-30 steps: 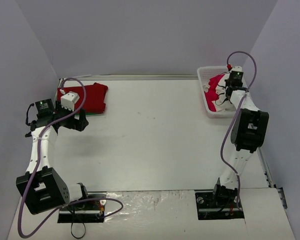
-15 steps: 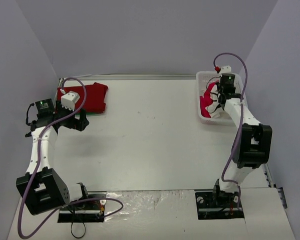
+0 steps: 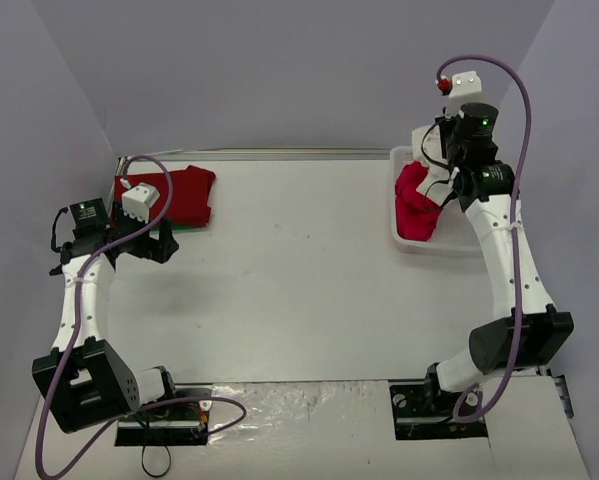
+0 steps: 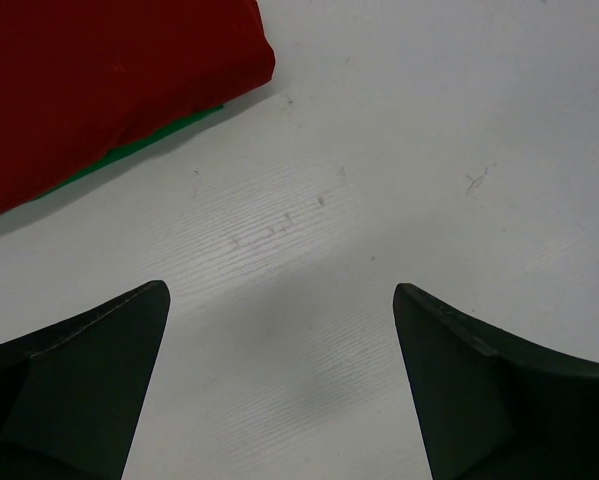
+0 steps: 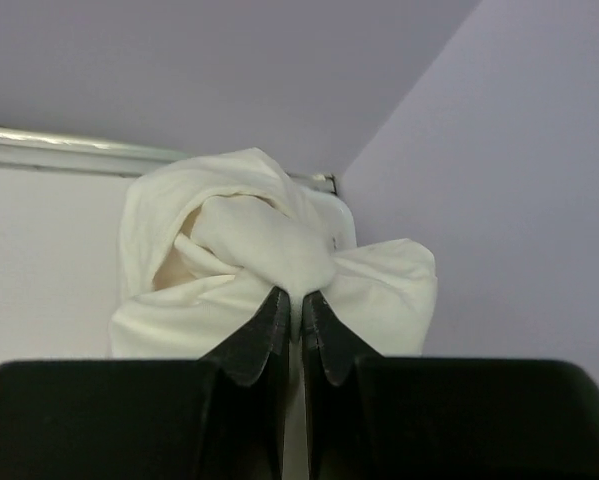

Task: Fold and stack the t-shirts
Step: Grab crumpled tshirt from bin with the right arm, then move the tshirt to the center of the board

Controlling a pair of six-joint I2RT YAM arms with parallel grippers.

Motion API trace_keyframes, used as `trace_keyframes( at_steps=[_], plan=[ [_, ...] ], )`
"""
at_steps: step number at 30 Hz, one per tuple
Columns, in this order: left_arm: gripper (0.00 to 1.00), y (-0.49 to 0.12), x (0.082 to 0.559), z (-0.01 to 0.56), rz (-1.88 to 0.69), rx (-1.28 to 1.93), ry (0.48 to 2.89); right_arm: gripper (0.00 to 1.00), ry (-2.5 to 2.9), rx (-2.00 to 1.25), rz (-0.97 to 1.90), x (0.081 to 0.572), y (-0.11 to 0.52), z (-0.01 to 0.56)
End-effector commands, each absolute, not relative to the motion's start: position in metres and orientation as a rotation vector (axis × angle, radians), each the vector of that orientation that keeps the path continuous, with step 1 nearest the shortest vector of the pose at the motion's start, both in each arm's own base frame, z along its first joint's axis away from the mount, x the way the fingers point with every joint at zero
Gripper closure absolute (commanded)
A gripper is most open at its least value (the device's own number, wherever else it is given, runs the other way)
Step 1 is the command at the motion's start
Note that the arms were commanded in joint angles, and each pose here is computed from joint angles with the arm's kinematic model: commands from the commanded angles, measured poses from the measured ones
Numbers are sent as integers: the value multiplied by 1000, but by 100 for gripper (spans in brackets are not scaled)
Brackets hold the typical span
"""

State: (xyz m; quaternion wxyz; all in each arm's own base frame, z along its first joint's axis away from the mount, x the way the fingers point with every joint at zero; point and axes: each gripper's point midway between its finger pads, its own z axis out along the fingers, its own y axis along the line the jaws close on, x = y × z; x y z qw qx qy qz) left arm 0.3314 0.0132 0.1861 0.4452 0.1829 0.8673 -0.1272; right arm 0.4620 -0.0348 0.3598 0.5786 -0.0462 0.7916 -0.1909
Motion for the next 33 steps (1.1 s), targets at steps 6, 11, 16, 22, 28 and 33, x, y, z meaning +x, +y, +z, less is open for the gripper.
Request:
trace_keyframes(
  at_steps=[6,11,16,22,28,33],
  plan=[
    [6,10,328,200,-298,473,2108,100,1695,-355,-140,420,88,431],
    [6,11,328,198,-299,471,2115,100,1741,-616,65,400,161,390],
    [6,13,328,196,-294,464,2123,68,1826,-900,287,371,209,329],
    [6,12,328,196,-308,467,2118,0,2009,-915,71,386,180,261],
    [6,9,328,192,-339,475,2131,0,2202,-806,-2,411,144,196],
    [6,9,326,193,-335,480,2127,0,2362,-752,16,422,125,137]
  ],
)
